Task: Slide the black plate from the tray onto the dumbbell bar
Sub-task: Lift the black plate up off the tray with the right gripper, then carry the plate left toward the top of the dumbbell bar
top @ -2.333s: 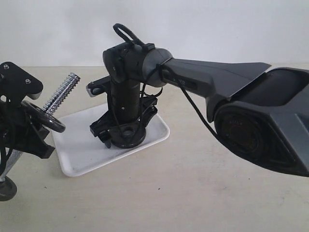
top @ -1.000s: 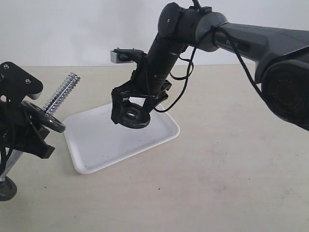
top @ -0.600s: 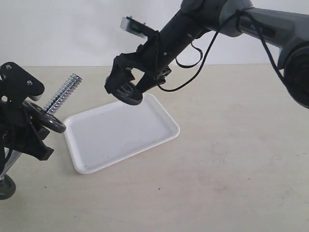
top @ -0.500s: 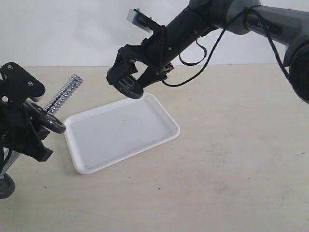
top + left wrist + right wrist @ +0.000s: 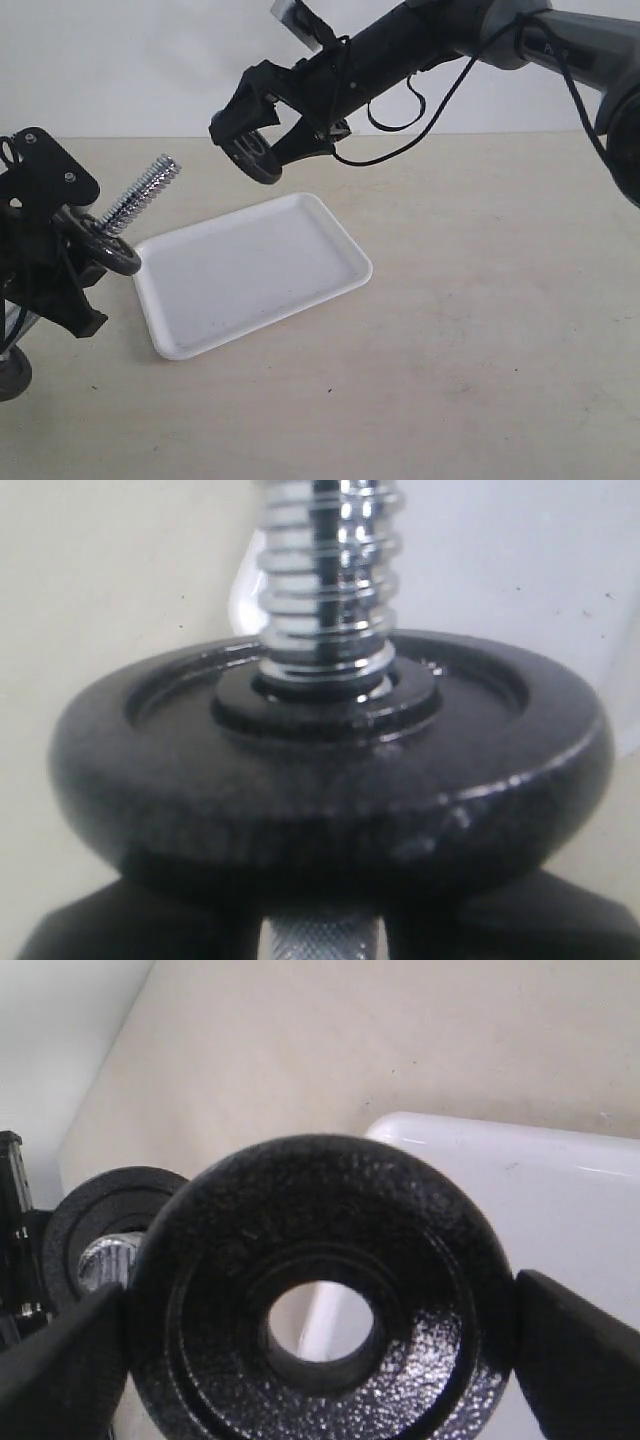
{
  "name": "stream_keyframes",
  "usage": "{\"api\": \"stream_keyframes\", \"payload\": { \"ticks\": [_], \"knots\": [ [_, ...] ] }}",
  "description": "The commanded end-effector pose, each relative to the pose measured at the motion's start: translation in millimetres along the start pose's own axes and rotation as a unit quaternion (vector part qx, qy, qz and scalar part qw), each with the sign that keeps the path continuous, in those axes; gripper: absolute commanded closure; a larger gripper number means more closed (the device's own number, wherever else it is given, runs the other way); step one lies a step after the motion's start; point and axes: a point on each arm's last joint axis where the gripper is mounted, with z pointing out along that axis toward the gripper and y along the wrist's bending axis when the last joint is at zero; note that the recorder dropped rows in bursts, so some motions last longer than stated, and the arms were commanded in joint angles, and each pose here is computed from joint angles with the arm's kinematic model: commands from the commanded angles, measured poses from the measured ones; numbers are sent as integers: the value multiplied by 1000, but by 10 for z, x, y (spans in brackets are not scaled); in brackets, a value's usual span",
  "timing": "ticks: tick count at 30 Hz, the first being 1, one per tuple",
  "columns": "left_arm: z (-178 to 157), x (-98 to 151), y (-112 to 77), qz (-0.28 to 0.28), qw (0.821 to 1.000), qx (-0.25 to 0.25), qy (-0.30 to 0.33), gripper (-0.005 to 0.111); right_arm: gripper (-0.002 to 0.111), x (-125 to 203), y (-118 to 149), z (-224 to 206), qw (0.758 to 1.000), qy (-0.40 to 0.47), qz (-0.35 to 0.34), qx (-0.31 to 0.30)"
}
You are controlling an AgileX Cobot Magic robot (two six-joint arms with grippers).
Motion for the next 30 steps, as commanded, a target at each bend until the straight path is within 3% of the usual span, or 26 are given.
{"api": "stream_keyframes", "payload": {
  "ticks": [1, 12, 30],
  "knots": [
    [-214, -481, 51, 33, 972, -6, -232, 102, 108, -129, 235, -171, 998, -44, 7, -42],
    [-220, -492, 49, 55, 970, -11, -238, 102, 108, -224, 575, -425, 997, -66, -3, -44],
    [-255, -554, 53, 75, 958, -21, -275, 102, 108, -18, 600, -333, 996, -40, 50, -61]
  ]
}}
